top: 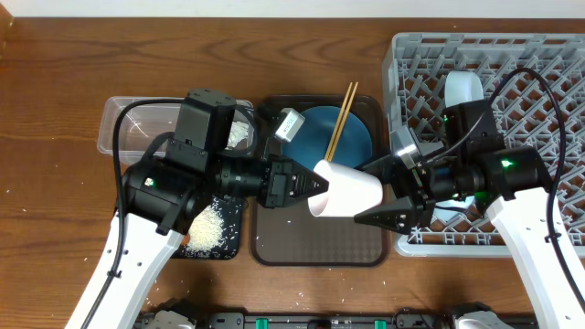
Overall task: Sort waste into correct bins and load items into the dishwasher rack
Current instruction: 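Tilt the pink cup toward the right gripper and grasp its base, then carry the pink cup into the dish rack with the right gripper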
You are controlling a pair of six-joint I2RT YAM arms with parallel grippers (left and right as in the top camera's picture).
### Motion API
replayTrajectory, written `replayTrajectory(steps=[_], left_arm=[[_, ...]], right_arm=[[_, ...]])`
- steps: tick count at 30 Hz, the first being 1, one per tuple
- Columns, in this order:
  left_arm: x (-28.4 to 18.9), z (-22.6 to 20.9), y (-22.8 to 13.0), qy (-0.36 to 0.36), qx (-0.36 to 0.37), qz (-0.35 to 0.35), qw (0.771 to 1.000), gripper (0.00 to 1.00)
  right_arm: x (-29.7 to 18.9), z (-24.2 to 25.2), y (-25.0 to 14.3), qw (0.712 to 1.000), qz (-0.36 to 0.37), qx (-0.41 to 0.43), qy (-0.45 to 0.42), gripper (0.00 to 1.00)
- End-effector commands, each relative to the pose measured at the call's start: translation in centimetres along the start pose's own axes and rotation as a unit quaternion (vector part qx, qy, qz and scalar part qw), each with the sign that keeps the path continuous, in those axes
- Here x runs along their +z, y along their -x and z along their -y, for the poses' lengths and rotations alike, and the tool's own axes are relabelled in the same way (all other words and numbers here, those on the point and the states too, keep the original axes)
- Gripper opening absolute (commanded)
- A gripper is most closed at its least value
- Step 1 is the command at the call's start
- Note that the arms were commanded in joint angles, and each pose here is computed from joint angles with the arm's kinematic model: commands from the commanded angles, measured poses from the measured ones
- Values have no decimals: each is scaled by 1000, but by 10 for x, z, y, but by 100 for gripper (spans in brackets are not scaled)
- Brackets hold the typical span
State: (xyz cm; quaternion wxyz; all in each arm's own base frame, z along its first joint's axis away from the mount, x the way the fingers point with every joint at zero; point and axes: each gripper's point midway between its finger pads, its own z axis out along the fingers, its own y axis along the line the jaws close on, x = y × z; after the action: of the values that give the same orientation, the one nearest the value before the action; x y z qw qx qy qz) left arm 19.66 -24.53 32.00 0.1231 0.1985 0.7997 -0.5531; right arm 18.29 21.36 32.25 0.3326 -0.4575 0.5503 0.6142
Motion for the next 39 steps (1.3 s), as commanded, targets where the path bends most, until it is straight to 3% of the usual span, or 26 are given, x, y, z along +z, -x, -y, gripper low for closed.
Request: replayTrajectory(steps=[1, 12, 19, 28, 33, 39], left_arm=[[2, 2, -4, -11, 8, -9, 1000, 7], [1, -24, -12, 58, -32, -11, 998, 11], [0, -27, -11, 67, -33, -9, 997, 22], [-9, -64, -14, 174, -55, 5, 983, 24], [-11, -70, -12, 191, -52, 11, 980, 34], [-20, -89, -7, 251, -50, 28, 966, 37]], right_arm=[[1, -5, 6, 1000, 5, -15, 6, 68], [0, -4, 7, 1000, 5, -28, 5, 43], [0, -2, 8, 999, 5, -40, 5, 39], [-7, 6, 13, 999, 11, -32, -11, 37], [-9, 8, 14, 1000, 13, -20, -15, 37], [-10, 17, 7, 999, -8, 13, -41, 33]])
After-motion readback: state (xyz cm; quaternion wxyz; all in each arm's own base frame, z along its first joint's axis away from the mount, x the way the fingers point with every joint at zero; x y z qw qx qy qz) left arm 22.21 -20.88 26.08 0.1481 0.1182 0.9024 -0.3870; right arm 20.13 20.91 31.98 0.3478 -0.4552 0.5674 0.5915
